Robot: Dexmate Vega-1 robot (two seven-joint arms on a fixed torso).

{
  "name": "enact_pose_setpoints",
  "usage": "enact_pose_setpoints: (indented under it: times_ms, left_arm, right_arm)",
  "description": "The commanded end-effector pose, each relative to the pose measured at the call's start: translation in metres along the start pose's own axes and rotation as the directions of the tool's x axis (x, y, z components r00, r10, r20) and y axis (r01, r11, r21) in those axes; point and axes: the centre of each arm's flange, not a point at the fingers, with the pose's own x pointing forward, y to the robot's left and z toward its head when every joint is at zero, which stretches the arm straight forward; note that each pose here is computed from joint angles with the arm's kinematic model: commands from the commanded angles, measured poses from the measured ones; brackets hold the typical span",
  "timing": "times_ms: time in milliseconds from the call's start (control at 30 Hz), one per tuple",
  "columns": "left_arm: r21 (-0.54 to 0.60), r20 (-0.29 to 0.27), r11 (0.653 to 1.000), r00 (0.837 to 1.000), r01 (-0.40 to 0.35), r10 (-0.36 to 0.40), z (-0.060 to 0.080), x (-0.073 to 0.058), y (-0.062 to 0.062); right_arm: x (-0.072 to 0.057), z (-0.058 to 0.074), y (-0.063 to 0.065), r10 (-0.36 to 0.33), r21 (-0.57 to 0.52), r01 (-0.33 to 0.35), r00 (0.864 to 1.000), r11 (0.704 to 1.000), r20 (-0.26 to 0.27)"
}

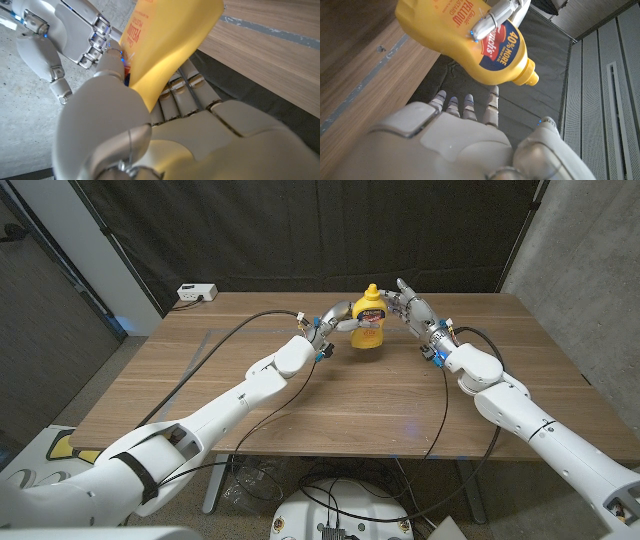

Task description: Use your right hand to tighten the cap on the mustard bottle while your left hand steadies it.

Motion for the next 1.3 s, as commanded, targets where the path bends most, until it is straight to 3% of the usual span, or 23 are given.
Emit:
enact_pose_setpoints:
  times_ms: [33,433,867,1300]
  left_arm:
    - [-0.010,0.006,0.999,0.999,0.041,-0.041,0.0025,0.0010,-0.0094]
    - [-0.010,-0.007,0.999,0.999,0.052,-0.052,-0.0004,0.0066,-0.0135]
    - [-0.012,-0.016,1.000,0.999,0.028,-0.028,-0.0024,0.0053,-0.0117]
    - [-0.012,-0.032,1.000,0.999,0.016,-0.016,-0.0051,0.0066,-0.0086]
  right_arm:
    - [0.0113,0.0040,0.0032,0.030,-0.009,-0.030,1.000,1.000,-0.001]
    - [0.0073,0.0077,-0.0010,0.024,-0.010,-0.024,1.000,1.000,0.008]
    - [0.0059,-0.0006,-0.0035,0.022,0.006,-0.022,1.000,1.000,-0.006]
    - [0.0018,-0.0002,-0.0064,0.000,0.010,0.000,1.000,1.000,0.001]
